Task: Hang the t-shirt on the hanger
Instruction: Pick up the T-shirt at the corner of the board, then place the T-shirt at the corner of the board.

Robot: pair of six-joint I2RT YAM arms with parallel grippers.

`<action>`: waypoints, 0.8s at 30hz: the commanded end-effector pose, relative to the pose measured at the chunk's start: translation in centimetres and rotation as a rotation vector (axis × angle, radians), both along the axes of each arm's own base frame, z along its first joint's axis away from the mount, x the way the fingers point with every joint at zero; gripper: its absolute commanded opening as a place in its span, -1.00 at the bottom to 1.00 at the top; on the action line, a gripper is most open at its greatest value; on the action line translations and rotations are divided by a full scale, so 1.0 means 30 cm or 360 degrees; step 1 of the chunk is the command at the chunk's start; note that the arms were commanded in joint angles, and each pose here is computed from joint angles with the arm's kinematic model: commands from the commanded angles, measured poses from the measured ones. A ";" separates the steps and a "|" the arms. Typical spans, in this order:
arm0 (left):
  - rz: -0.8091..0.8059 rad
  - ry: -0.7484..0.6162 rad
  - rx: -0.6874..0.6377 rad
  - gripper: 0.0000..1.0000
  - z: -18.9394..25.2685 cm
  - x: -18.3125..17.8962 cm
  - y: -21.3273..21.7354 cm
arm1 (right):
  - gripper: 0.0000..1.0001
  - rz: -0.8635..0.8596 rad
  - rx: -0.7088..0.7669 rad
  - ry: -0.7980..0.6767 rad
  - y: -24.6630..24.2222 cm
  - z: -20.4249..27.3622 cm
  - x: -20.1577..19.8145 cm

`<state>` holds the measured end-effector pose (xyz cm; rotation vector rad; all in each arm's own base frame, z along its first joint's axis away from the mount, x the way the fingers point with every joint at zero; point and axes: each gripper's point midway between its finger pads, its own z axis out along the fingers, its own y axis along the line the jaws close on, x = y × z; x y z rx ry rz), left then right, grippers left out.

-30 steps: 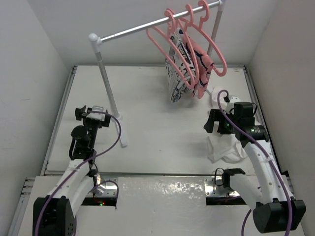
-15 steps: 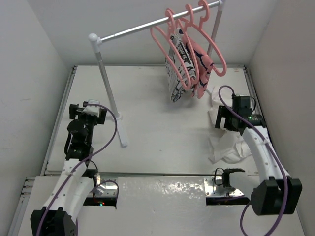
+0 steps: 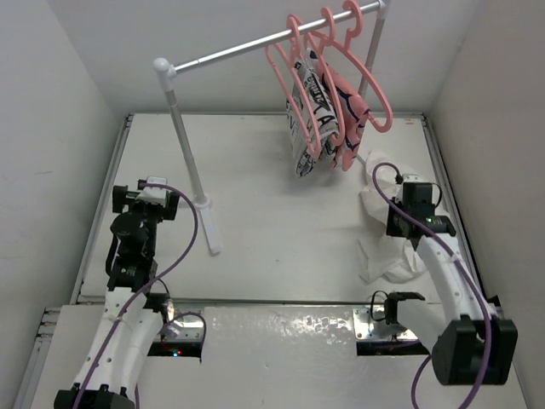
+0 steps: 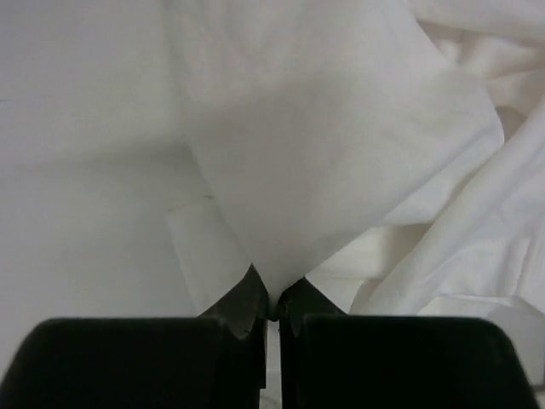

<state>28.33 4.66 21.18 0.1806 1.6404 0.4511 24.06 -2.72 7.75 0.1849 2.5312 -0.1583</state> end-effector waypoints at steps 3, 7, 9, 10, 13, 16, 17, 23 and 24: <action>-0.0208 -0.0141 -0.0120 1.00 0.136 0.005 -0.084 | -1.00 0.0668 0.0502 -0.0454 0.288 0.219 0.008; -0.0353 -0.0176 -0.0154 1.00 0.168 0.010 -0.141 | -1.00 0.0976 0.0641 -0.0616 0.392 0.359 -0.083; -0.0463 -0.0191 -0.0168 1.00 0.183 0.010 -0.183 | -1.00 0.1123 0.0717 -0.0685 0.439 0.455 -0.125; -0.0508 -0.0200 -0.0171 1.00 0.198 0.009 -0.200 | -1.00 0.1159 0.0775 -0.0689 0.460 0.486 -0.154; -0.0752 -0.0179 -0.0157 1.00 0.220 -0.009 -0.290 | -1.00 0.1299 0.1017 -0.0753 0.538 0.623 -0.224; -0.1075 -0.0070 -0.0131 1.00 0.195 -0.040 -0.401 | -1.00 0.1415 0.1051 -0.0855 0.563 0.762 -0.275; -0.1212 0.0043 -0.0149 1.00 0.150 -0.059 -0.445 | -1.00 0.1429 0.1066 -0.0874 0.568 0.789 -0.284; -0.1487 0.0233 -0.0198 1.00 0.142 -0.096 -0.532 | -1.00 0.1540 0.1156 -0.0976 0.600 0.939 -0.297; -0.1542 0.0266 -0.0207 1.00 0.137 -0.115 -0.547 | -1.00 0.1550 0.1150 -0.0993 0.601 0.953 -0.298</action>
